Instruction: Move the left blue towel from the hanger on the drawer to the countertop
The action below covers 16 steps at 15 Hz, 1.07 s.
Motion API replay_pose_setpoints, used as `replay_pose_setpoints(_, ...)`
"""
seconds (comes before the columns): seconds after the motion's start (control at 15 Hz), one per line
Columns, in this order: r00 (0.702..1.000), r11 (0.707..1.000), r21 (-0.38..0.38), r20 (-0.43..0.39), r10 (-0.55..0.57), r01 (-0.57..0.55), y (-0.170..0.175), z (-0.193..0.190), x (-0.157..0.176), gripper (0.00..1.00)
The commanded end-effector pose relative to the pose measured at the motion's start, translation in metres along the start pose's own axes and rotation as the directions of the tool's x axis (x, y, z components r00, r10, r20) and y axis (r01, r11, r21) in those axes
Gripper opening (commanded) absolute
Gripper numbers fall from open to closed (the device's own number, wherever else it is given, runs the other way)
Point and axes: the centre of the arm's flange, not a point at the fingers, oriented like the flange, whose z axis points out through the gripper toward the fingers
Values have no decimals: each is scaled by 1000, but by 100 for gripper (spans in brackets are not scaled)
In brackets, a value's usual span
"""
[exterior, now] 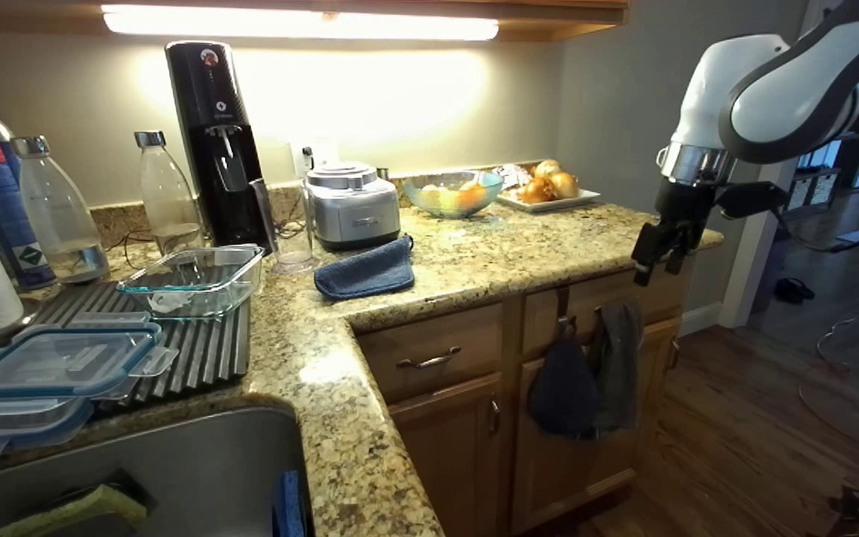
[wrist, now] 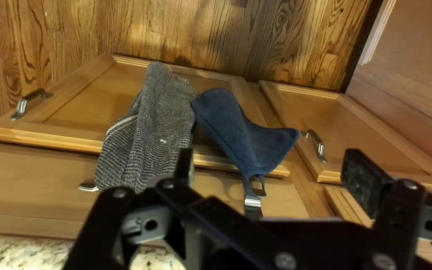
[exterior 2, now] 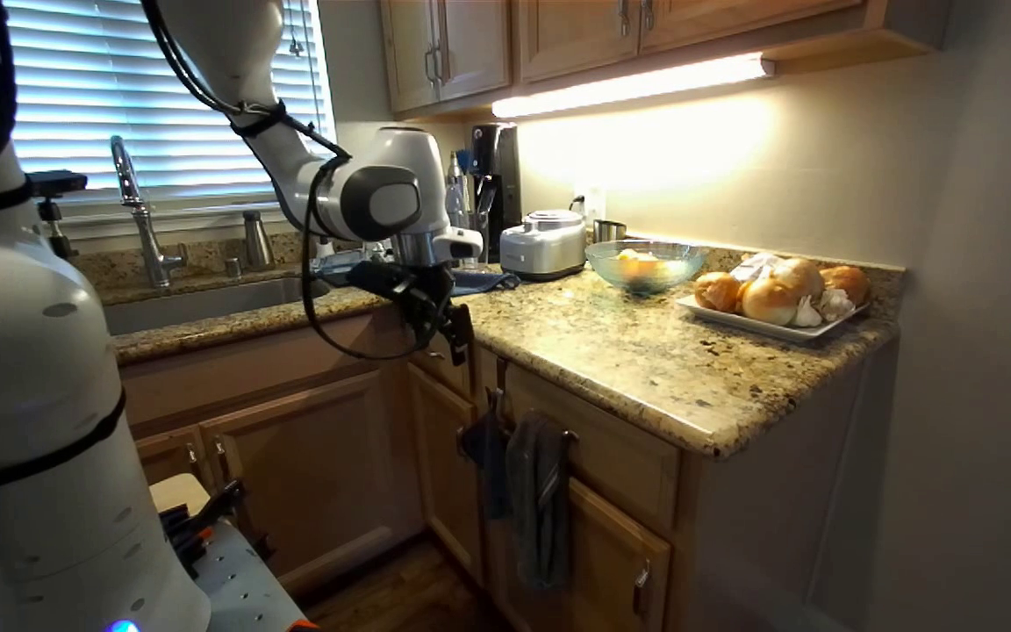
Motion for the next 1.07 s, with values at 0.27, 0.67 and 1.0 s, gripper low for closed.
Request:
replay_pose_setpoints(0.27, 1000, 1000, -4, 2, -8, 8, 0, 38, 0, 100)
replay_pose_setpoints(0.67, 1000, 1000, -4, -11, -16, 16, -1, 42, 3, 100)
replay_pose_setpoints(1.0, 990, 990, -56, -56, -133, 130, -4, 92, 12, 100)
